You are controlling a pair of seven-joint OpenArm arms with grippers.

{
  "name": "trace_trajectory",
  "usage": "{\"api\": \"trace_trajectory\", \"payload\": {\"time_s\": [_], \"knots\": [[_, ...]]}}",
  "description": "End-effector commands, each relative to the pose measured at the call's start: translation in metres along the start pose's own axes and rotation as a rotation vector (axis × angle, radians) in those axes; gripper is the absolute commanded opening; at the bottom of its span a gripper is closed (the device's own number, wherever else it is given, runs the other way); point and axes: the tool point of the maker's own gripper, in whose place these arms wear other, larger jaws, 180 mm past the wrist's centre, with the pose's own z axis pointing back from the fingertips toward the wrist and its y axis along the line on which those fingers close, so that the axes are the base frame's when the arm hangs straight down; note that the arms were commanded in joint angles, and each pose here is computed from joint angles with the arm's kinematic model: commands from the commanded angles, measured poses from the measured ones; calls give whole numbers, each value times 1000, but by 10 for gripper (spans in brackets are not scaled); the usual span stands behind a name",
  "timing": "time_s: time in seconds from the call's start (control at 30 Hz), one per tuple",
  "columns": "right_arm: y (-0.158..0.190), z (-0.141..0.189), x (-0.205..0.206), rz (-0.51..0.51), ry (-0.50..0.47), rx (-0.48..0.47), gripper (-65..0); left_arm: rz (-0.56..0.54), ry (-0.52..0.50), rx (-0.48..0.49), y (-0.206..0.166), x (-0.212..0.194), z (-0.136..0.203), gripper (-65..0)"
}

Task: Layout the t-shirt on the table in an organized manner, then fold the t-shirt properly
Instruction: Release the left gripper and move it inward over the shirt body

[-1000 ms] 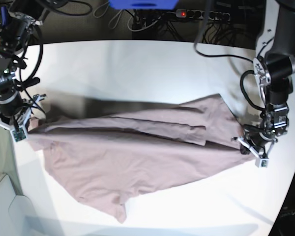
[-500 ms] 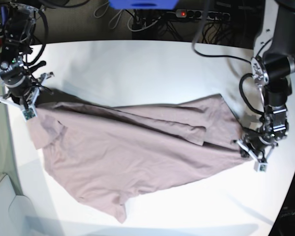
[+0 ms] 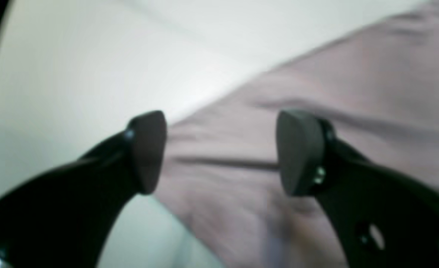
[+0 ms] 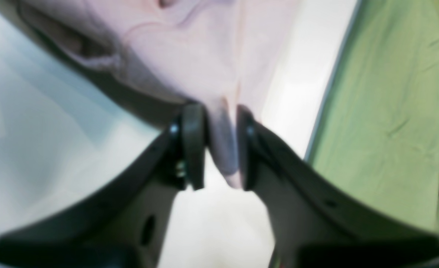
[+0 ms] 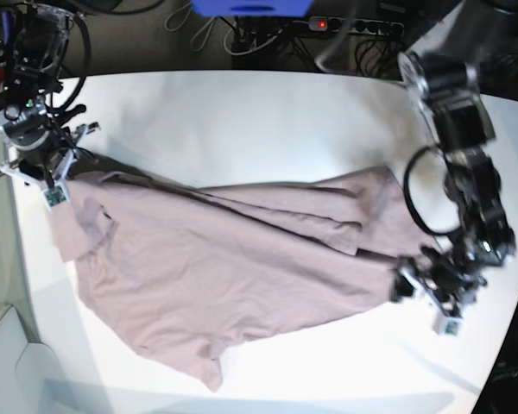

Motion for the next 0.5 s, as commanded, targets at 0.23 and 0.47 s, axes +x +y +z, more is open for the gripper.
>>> {"api": "trace_trajectory", "payload": {"time_s": [0.23,0.47], "knots": [[-4,3,12,-4,-43,-15,-417,16,-69,-68,-87,-29,17,-178],[-1,3,11,-9,-43,-10,-417,-3,-40,-44,-94,-74,-3,-179]]}}
